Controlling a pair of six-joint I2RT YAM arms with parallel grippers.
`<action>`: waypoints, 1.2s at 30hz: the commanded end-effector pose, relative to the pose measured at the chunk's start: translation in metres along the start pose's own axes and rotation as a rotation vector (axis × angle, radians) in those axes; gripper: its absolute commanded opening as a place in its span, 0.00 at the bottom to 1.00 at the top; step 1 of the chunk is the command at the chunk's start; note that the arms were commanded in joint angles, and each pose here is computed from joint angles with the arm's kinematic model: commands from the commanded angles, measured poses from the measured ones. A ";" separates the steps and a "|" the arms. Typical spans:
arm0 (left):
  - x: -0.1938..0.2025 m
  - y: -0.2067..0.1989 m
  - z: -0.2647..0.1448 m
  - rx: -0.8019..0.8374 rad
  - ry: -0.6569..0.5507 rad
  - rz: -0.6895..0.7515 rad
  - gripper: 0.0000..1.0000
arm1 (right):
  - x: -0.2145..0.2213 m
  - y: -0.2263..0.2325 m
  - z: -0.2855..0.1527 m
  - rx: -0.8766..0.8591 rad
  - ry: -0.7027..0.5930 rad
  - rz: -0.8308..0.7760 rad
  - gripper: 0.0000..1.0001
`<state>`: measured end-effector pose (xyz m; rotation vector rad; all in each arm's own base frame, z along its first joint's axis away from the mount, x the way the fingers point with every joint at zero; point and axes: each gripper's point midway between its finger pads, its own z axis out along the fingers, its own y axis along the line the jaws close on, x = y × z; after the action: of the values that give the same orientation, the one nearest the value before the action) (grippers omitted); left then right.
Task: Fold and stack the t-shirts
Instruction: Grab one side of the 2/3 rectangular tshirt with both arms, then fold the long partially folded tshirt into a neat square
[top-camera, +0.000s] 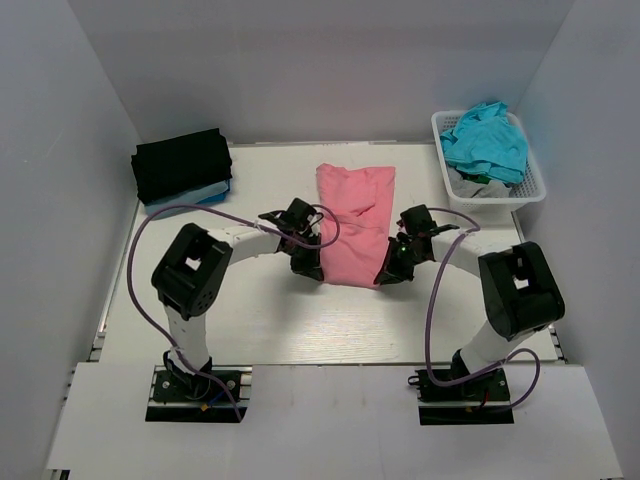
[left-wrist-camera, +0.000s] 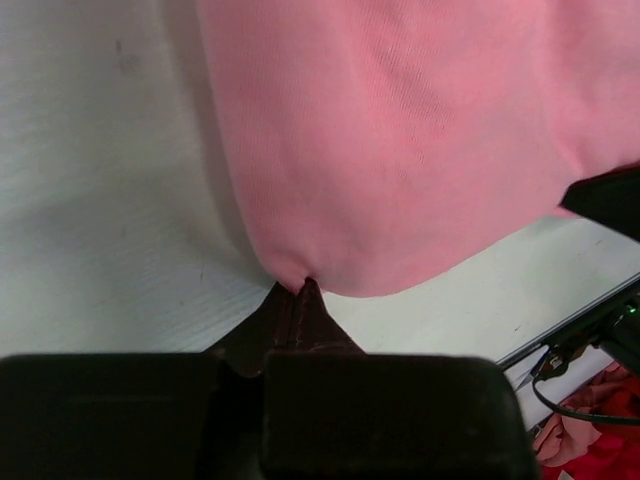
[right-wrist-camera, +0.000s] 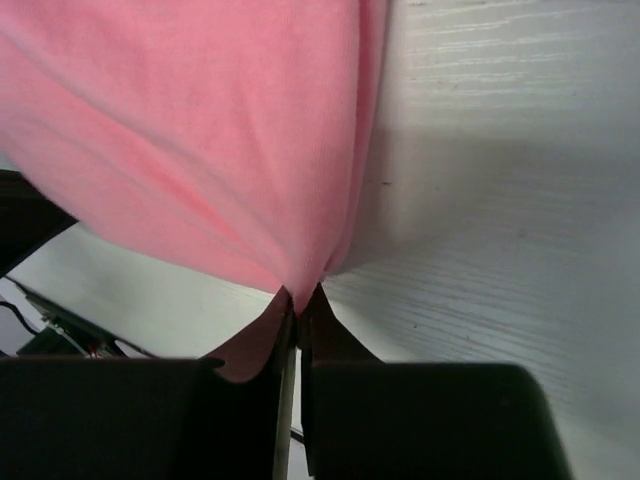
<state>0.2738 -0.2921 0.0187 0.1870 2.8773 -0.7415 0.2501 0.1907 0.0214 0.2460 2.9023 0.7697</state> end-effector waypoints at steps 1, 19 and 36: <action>0.009 -0.013 -0.019 0.029 -0.007 0.026 0.00 | 0.007 0.006 -0.015 -0.014 -0.005 -0.021 0.02; 0.064 -0.067 -0.176 0.093 0.125 0.032 0.00 | 0.089 0.079 -0.145 -0.282 0.195 -0.040 0.00; -0.125 -0.044 -0.149 -0.096 -0.299 -0.033 0.00 | -0.069 0.094 -0.124 -0.215 -0.068 -0.002 0.00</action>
<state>0.3362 -0.2735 0.1758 0.0664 2.7356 -0.6097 0.2852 0.2043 0.1719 0.2487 2.7878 1.0844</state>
